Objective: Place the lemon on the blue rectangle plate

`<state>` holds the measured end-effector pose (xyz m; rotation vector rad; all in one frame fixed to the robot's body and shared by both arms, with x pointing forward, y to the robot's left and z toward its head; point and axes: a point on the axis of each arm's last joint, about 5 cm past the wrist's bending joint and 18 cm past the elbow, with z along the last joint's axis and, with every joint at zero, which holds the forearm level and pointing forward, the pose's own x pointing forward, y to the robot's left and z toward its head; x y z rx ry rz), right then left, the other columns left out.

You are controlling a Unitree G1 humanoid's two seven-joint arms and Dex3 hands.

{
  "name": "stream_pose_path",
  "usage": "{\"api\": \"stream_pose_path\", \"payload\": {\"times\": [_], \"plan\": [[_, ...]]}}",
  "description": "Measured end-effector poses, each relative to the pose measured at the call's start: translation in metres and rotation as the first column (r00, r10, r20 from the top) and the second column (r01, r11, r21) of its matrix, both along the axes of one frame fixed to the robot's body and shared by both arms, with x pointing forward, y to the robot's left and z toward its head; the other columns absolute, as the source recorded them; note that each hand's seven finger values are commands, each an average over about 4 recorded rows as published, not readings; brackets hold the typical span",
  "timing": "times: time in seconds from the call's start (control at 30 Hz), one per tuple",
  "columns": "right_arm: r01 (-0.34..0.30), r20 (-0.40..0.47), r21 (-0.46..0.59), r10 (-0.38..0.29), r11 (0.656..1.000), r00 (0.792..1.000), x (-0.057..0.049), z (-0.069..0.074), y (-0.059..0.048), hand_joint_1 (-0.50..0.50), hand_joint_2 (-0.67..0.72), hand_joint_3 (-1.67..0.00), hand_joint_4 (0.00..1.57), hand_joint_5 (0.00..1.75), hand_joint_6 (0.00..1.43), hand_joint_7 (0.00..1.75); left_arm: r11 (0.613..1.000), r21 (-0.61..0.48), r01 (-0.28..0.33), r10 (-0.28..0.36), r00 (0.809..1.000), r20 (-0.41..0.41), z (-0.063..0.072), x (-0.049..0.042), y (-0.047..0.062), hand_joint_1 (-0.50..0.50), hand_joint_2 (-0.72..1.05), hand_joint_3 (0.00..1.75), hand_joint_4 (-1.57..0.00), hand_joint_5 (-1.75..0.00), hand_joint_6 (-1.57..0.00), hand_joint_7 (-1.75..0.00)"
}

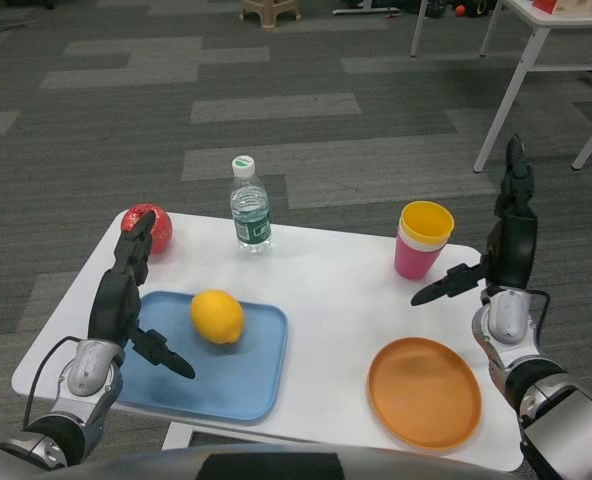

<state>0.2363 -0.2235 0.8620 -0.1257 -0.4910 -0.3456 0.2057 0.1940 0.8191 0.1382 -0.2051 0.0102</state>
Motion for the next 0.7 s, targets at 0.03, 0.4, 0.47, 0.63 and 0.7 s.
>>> {"api": "stream_pose_path", "payload": {"times": [0.03,0.4,0.47,0.63,0.7], "plan": [[0.001,-0.001,-0.001,-0.001,1.0,1.0,0.0,0.0,0.0,-0.46,0.6,0.0,0.0,0.0,0.0,0.0,1.0,-0.011,-0.015,0.015,1.0,0.021,0.002,0.0015,0.001,-0.5,-0.55,0.09,0.0,0.0,0.0,-0.21],[0.001,0.009,-0.005,-0.001,1.0,1.0,0.004,0.004,0.0,-0.46,0.6,0.0,0.0,0.0,0.0,0.0,0.973,-0.203,-0.11,0.164,0.948,0.273,0.039,0.021,0.007,-0.5,-0.64,0.09,0.0,0.0,0.0,-0.21],[0.001,0.009,-0.005,-0.001,1.0,1.0,0.004,0.004,0.0,-0.46,0.6,0.0,0.0,0.0,0.0,0.0,0.964,-0.235,-0.122,0.192,0.934,0.303,0.045,0.0225,0.009,-0.5,-0.64,0.09,0.0,0.0,0.0,-0.21],[0.001,0.011,-0.005,-0.001,1.0,1.0,0.005,0.004,0.0,-0.47,0.6,0.0,0.0,0.0,0.0,0.0,0.929,-0.318,-0.188,0.299,0.887,0.351,0.054,0.0237,0.018,-0.5,-0.64,0.09,0.0,0.0,0.0,-0.21],[0.001,0.011,-0.005,-0.001,1.0,1.0,0.005,0.004,0.0,-0.48,0.6,0.0,0.0,0.0,0.0,0.0,0.92,-0.336,-0.203,0.322,0.88,0.349,0.054,0.023,0.02,-0.5,-0.64,0.09,0.0,0.0,0.0,-0.21]]}}
